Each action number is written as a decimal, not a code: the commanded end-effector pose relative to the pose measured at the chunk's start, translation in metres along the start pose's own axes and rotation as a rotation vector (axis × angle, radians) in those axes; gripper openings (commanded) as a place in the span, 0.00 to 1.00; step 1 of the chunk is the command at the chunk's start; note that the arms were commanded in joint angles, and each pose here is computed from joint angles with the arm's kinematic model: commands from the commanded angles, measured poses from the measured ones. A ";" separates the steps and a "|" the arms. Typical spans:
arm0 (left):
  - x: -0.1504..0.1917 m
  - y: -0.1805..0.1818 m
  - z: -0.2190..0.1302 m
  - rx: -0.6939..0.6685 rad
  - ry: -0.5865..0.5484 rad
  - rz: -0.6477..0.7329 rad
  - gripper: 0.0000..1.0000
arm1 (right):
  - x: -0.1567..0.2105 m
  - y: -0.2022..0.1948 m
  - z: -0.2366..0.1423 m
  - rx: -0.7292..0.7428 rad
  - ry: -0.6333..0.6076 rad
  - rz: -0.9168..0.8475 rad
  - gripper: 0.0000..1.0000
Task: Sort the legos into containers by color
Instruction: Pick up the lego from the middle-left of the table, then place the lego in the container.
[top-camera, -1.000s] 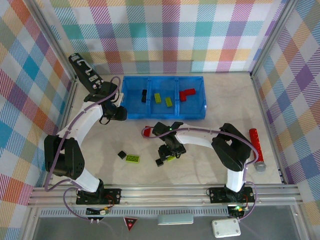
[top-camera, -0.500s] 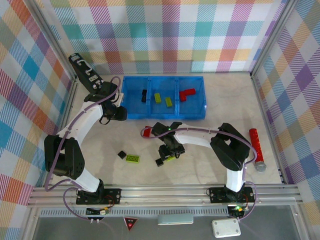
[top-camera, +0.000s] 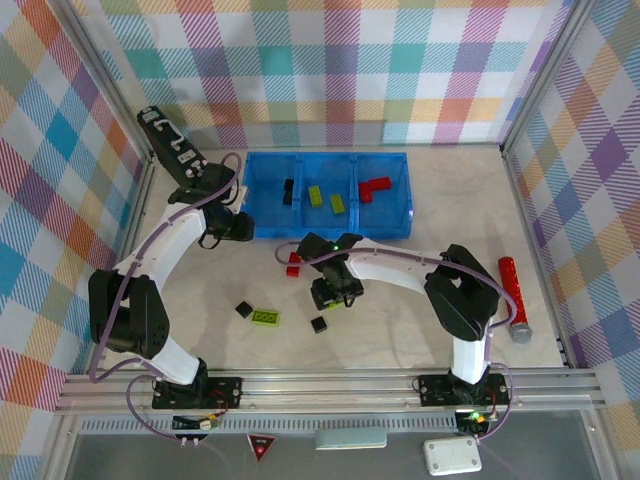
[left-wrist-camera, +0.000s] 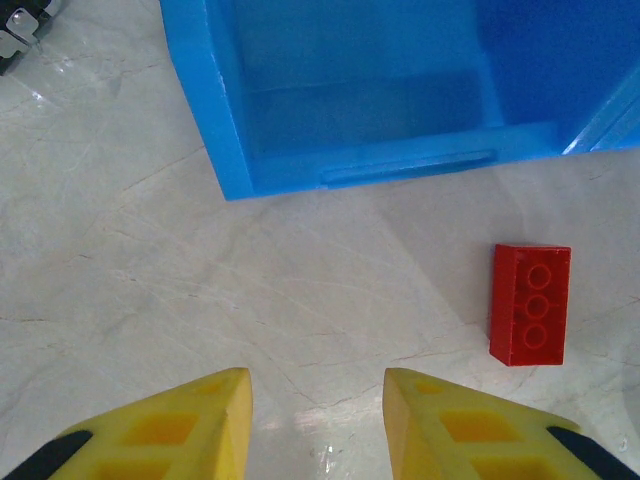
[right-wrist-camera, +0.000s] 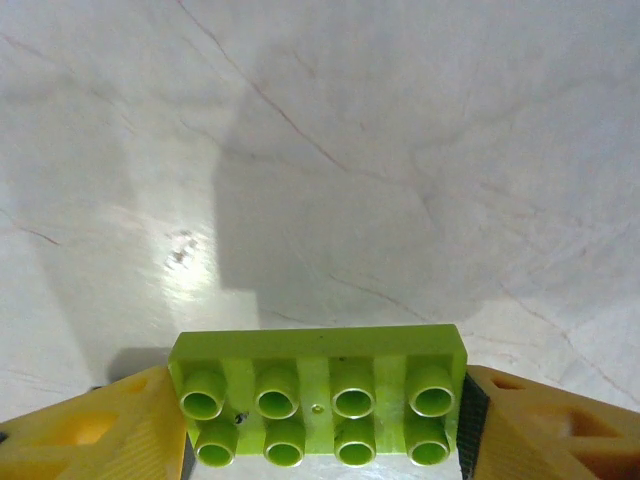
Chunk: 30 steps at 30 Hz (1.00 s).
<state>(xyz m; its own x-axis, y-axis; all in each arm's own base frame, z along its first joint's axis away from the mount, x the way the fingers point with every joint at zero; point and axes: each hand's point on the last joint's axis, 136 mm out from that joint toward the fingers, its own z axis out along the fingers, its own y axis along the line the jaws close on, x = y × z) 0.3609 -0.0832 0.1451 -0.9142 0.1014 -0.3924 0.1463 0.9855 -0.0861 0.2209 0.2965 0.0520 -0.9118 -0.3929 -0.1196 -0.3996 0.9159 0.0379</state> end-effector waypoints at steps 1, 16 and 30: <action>0.002 0.004 0.003 0.002 0.006 -0.009 0.39 | -0.017 -0.005 -0.011 0.007 -0.017 0.000 0.65; -0.001 0.001 -0.003 0.025 -0.018 -0.015 0.39 | -0.118 -0.022 -0.054 -0.074 -0.187 0.120 0.61; -0.002 -0.001 -0.005 0.037 -0.028 -0.018 0.39 | -0.197 -0.063 -0.050 -0.008 -0.260 0.256 0.59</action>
<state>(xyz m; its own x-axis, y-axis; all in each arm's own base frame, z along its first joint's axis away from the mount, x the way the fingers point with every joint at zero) 0.3605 -0.0871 0.1445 -0.9141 0.0994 -0.3931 0.1545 0.9817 -0.1110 0.4128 0.3200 0.1245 -0.9175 -0.1552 -0.3662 -0.2150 0.9682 0.1283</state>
